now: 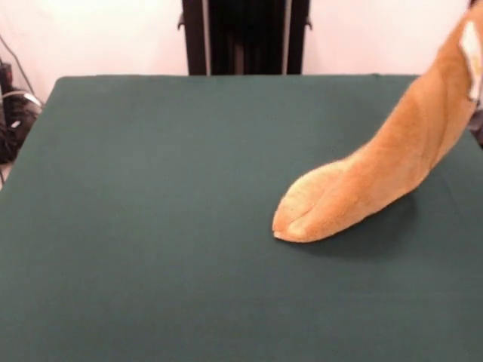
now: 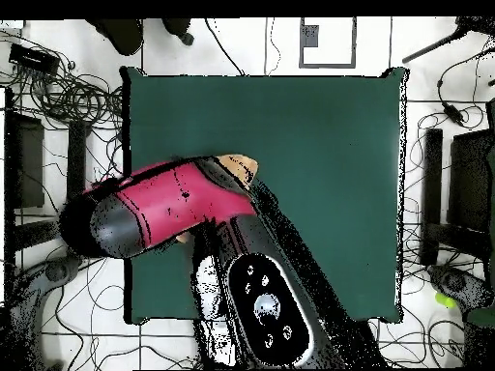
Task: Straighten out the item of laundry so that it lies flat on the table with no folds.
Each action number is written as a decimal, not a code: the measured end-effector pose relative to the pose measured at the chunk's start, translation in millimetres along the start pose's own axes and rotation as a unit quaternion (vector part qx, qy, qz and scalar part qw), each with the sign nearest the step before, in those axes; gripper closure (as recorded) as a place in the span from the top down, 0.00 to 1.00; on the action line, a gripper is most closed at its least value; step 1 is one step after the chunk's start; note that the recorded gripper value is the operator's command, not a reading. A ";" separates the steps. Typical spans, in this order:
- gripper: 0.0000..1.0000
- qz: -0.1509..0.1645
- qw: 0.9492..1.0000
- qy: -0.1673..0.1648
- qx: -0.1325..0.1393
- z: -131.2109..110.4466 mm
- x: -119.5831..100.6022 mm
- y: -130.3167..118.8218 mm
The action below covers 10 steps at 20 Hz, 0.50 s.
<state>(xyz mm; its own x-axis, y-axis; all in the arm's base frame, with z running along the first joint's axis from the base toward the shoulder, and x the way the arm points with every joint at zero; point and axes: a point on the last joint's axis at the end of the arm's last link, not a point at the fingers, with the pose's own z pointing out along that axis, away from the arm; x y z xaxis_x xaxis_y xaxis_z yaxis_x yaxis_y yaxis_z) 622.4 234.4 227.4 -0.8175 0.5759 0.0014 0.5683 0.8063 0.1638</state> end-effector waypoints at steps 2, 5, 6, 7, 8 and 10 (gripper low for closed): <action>0.00 0.037 0.997 -0.002 -0.061 -13.7 -43.6 -30.4; 0.00 0.058 0.990 -0.009 -0.127 -22.1 -97.9 -85.7; 0.00 0.064 0.988 -0.008 -0.143 -23.7 -115.0 -108.2; 0.00 0.068 0.985 -0.006 -0.156 -24.7 -130.8 -132.2; 0.00 0.070 0.983 -0.003 -0.168 -25.3 -145.2 -156.8; 0.00 0.070 0.979 0.006 -0.191 -24.3 -172.2 -209.7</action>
<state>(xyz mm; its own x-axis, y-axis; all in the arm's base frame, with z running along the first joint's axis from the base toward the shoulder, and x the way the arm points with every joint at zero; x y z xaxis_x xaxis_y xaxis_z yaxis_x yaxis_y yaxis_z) 641.7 -37.1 216.7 -0.7367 0.6734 0.0611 0.6003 0.6098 0.5175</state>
